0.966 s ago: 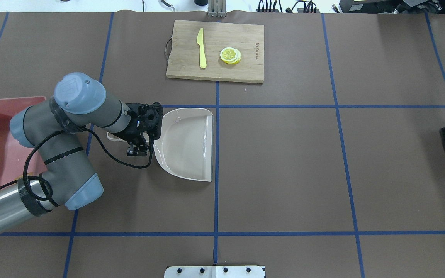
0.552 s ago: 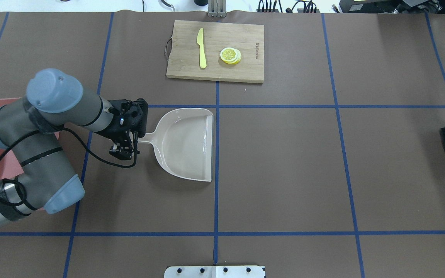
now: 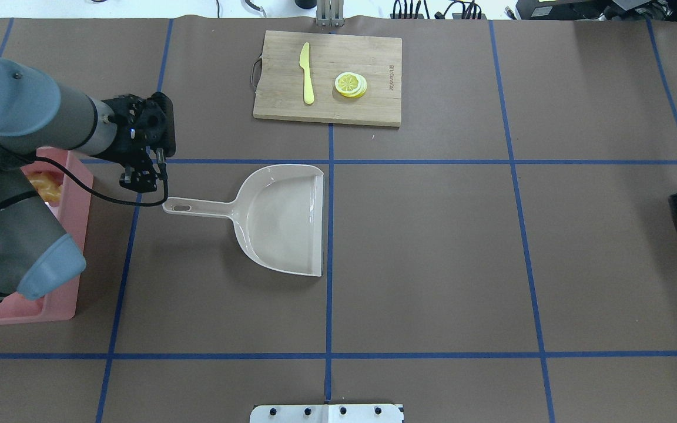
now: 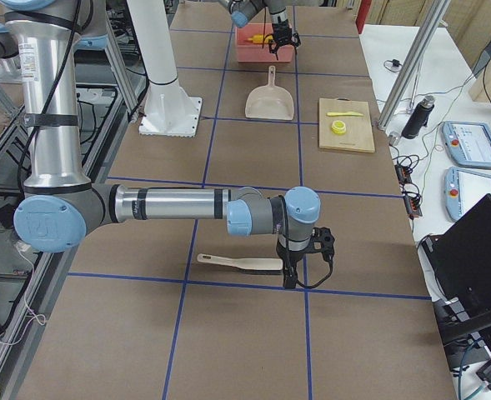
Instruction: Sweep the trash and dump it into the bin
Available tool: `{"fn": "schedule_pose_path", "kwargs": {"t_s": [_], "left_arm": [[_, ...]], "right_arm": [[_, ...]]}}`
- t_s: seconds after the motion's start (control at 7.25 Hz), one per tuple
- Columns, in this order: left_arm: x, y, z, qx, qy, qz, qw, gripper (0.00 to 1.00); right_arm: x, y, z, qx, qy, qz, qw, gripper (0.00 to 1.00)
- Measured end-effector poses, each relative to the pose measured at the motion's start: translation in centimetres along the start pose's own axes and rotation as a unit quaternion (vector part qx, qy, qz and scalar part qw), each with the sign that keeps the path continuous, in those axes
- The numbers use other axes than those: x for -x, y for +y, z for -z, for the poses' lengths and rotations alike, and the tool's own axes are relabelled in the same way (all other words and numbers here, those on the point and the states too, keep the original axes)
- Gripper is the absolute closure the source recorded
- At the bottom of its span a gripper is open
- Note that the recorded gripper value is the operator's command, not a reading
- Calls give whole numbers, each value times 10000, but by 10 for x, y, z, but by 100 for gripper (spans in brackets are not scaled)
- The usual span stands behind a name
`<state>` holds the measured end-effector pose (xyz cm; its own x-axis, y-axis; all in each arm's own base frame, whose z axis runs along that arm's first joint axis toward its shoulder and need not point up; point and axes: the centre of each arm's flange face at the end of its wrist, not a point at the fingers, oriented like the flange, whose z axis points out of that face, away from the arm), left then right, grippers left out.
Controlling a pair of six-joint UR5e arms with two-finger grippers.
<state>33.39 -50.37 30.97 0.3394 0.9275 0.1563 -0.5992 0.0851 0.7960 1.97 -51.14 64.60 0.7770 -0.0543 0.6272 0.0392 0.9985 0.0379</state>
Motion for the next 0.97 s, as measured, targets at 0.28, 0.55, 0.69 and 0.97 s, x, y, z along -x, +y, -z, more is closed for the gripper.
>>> {"fn": "schedule_pose_path", "kwargs": {"t_s": [0.28,0.55,0.69,0.97], "left_arm": [[40,57,16,357,-430,582,9967,2],[71,147,37,651,-312,1721,9824,2],[88,205,57,781,-113,2347,9689,2],[96,326,101,933,232,3587,9285,2]], "right_arm": [[0,0,0,0,5,12,10000,0],[0,0,0,1,6,21,10000,0],[1,0,-1,5,6,27,10000,0],[1,0,-1,8,6,31,10000,0]]}}
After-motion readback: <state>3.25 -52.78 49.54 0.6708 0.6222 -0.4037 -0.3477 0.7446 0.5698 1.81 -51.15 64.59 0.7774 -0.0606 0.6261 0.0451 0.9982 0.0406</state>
